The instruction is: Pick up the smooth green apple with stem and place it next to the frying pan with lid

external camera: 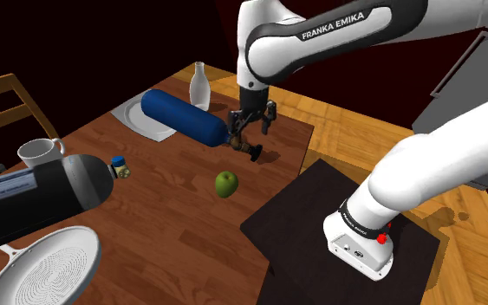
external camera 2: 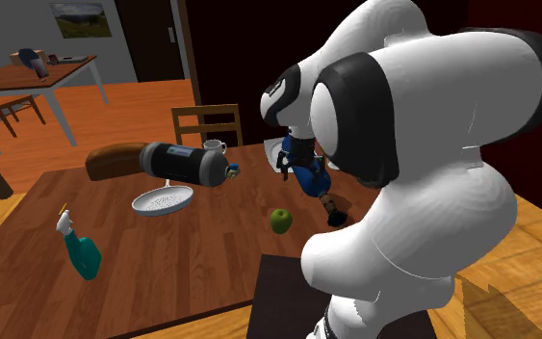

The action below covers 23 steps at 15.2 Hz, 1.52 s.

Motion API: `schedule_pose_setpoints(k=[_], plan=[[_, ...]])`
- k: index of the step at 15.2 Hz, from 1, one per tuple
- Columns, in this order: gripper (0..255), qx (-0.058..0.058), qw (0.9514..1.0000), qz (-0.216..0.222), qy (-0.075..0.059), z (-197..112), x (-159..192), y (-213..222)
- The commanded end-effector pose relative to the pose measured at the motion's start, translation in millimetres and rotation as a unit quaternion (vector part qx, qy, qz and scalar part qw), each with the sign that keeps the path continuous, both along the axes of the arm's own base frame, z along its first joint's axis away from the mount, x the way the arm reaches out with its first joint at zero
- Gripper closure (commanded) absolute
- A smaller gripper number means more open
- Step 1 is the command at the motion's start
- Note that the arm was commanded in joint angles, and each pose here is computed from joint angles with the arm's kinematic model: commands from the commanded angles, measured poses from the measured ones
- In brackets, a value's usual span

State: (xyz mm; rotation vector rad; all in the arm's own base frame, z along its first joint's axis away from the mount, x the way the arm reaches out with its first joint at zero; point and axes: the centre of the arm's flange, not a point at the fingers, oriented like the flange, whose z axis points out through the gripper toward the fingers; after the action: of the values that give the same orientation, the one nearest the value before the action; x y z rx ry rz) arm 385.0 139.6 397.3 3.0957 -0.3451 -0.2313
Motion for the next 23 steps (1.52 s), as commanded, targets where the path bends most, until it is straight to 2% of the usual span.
schedule_pose_setpoints(k=[1, 6, 12, 20, 23], plan=[[0, -0.005, 0.9999, -0.016, 0.003, -21, 11, 10], [0, -0.019, 0.9984, -0.052, 0.013, -81, 37, 31], [0, -0.036, 0.9944, -0.096, 0.025, -154, 68, 53], [0, -0.036, 0.9943, -0.097, 0.025, -195, 61, 52], [0, -0.036, 0.9943, -0.097, 0.025, -195, 61, 52]])
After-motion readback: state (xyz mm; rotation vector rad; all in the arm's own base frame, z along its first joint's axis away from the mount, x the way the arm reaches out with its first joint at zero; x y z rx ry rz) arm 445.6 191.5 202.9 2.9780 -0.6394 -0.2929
